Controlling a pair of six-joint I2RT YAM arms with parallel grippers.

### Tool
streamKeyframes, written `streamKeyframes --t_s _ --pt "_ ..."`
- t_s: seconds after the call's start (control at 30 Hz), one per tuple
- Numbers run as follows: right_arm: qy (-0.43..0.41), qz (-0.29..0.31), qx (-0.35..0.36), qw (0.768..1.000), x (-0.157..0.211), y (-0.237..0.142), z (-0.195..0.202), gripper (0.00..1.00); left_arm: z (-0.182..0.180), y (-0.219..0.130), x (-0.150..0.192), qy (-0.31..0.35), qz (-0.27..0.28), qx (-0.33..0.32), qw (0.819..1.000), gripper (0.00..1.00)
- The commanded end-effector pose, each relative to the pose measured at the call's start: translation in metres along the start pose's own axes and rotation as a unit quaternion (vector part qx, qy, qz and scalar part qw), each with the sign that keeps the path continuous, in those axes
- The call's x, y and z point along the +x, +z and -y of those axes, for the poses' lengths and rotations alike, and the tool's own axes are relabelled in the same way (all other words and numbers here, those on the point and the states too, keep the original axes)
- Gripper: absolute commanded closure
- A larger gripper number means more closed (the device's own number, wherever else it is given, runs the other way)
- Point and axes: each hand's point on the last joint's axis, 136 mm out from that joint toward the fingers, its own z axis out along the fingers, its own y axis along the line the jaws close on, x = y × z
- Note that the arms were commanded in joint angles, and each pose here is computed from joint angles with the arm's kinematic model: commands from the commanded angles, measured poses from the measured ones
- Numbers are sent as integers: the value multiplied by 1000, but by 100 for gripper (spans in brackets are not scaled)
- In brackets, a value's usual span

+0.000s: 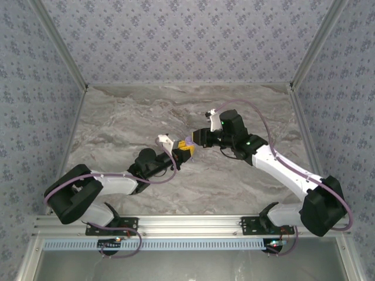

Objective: Insert wireless bluetooth earbuds into charging case

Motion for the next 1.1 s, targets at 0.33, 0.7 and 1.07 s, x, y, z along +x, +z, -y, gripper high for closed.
streamKeyframes --t_s 0.33,0.7,1.07 --pt "1 2 0 1000 -4 5 -5 76 4 6 -24 -13 39 0 999 85" --pt "3 -13 -3 1000 4 8 -6 76 3 8 -22 -14 34 -3 999 84" --pt "3 -25 8 1000 13 11 -2 72 4 7 -24 -13 36 0 999 84"
